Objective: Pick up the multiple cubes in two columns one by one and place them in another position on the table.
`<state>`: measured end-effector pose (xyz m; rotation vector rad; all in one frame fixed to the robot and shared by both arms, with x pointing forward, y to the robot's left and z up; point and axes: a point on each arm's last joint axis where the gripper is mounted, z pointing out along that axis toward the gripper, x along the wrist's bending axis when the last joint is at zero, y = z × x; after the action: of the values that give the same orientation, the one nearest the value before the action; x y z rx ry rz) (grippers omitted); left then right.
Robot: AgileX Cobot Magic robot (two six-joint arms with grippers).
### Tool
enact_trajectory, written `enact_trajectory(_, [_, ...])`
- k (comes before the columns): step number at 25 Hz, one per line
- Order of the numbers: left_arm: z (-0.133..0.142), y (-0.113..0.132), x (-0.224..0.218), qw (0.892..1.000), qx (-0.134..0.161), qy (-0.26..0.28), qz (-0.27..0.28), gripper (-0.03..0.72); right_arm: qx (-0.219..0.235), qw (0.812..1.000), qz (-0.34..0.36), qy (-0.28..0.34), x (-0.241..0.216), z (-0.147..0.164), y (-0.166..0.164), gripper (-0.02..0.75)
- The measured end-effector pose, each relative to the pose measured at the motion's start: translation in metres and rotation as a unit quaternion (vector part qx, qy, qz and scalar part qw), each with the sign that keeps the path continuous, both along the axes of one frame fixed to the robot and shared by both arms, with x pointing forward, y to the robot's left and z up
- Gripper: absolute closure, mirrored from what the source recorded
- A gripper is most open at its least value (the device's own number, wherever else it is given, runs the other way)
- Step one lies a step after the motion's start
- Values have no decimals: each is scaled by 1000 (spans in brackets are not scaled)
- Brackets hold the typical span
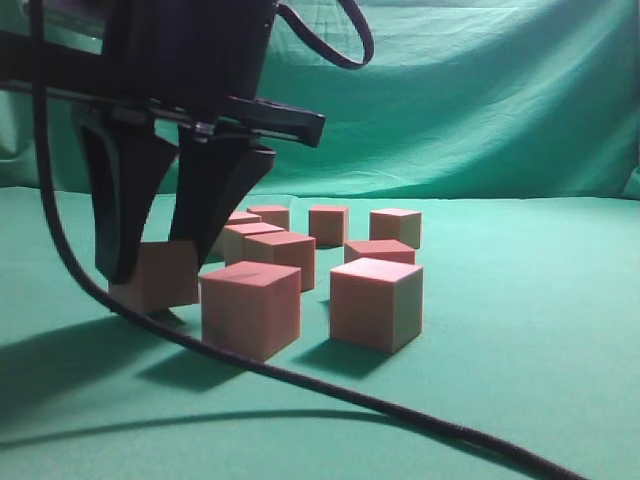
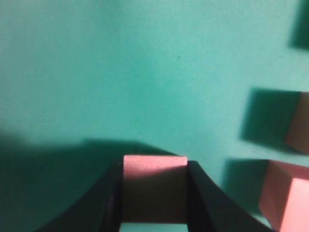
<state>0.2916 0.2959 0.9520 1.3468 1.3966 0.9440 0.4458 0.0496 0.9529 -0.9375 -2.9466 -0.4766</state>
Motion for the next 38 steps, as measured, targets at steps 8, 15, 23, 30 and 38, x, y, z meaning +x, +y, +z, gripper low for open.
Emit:
enact_trajectory(8, [0, 0, 0, 1000, 0, 0, 0, 688, -3, 1000, -2, 4, 0, -2, 0, 471])
enact_trajectory(15, [0, 0, 0, 1000, 0, 0, 0, 688, -13, 1000, 0, 18, -1, 6, 1, 240])
enact_trajectory(23, [0, 0, 0, 1000, 0, 0, 0, 688, 28, 1000, 5, 13, 9, 95, 24, 348])
enact_trajectory(30, [0, 0, 0, 1000, 0, 0, 0, 688, 92, 995, 10, -32, 9, 171, 23, 738])
enact_trajectory(38, [0, 0, 0, 1000, 0, 0, 0, 688, 163, 981, 10, -104, -20, 257, -29, 738])
